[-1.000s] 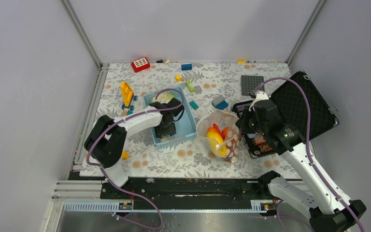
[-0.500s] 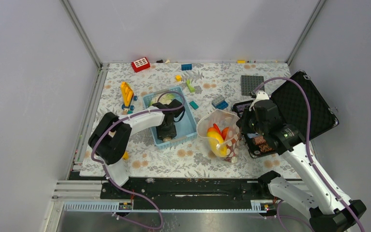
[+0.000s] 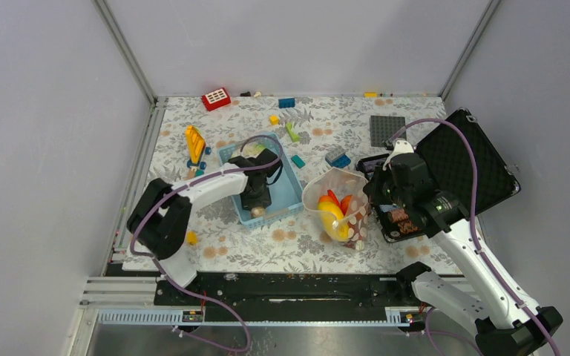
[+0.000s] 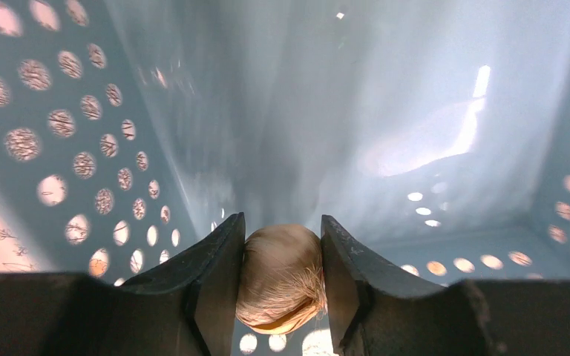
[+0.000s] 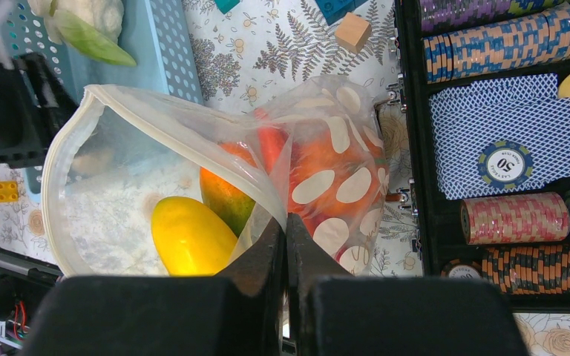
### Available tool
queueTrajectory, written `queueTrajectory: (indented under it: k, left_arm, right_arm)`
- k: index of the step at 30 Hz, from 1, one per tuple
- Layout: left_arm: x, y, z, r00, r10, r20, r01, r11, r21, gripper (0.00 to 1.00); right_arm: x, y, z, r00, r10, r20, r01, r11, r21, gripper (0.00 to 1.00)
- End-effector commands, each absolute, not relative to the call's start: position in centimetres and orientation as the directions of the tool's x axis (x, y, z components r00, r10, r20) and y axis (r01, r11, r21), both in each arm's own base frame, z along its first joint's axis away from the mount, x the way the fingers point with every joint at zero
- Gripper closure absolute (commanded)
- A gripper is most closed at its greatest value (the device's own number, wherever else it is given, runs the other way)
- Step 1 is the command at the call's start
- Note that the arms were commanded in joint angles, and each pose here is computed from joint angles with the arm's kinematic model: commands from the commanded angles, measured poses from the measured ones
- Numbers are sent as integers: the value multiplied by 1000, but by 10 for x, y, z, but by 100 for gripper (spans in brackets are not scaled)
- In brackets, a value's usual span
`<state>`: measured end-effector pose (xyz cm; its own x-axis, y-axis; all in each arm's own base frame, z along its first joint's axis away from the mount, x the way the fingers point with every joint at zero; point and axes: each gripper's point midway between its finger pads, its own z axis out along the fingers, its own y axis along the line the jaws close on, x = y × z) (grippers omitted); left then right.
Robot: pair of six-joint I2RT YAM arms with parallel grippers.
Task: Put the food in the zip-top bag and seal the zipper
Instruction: Pick up the fake vegetable from the bin, then place the fake vegetable in the zipper food storage bag.
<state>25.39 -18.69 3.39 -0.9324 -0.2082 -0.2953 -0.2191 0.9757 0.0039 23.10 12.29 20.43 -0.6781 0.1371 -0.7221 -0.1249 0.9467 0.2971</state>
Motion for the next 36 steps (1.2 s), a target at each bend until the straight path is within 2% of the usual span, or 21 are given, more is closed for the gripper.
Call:
queueTrajectory:
  k: [1, 7, 10, 11, 15, 18, 22, 25, 31, 35, 36]
  left_arm:
    - [286, -190, 100, -836, -243, -493, -216, 970, -113, 100]
    - [301, -196, 158, -742, -267, -615, -150, 960, -236, 100]
    - [302, -222, 191, -707, -251, -661, 6, 933, -360, 100]
    - [298, -236, 206, -687, -214, -695, 106, 916, -387, 100]
    - [259, -293, 264, -547, -149, -824, 434, 791, -431, 100]
    - [239, -313, 291, -501, -164, -850, 552, 696, -460, 100]
    - [207, -343, 323, -444, -198, -874, 719, 504, -479, 100]
    - [199, -367, 321, -448, -160, -879, 767, 437, -470, 96]
    - [211, -400, 287, -531, -53, -846, 734, 471, -490, 95]
    - [209, -418, 276, -563, -21, -826, 731, 454, -510, 86]
    - [208, -421, 273, -570, -14, -822, 729, 453, -513, 79]
  right_arm:
    - [237, 121, 210, -646, 143, -750, -126, 949, 289, 100]
    - [236, 122, 211, -642, 148, -752, -133, 945, 300, 100]
    - [236, 122, 211, -641, 150, -753, -134, 944, 302, 100]
    - [236, 122, 212, -639, 150, -754, -135, 944, 303, 100]
    - [235, 122, 214, -635, 155, -757, -136, 942, 307, 100]
    - [235, 123, 214, -636, 155, -756, -139, 941, 309, 100]
    - [235, 125, 213, -640, 153, -753, -143, 939, 313, 100]
    - [234, 126, 213, -641, 154, -752, -149, 936, 318, 100]
    - [232, 126, 213, -638, 155, -754, -154, 934, 322, 100]
    - [231, 126, 213, -639, 155, -753, -159, 932, 326, 100]
    - [232, 126, 213, -639, 155, -754, -158, 932, 326, 100]
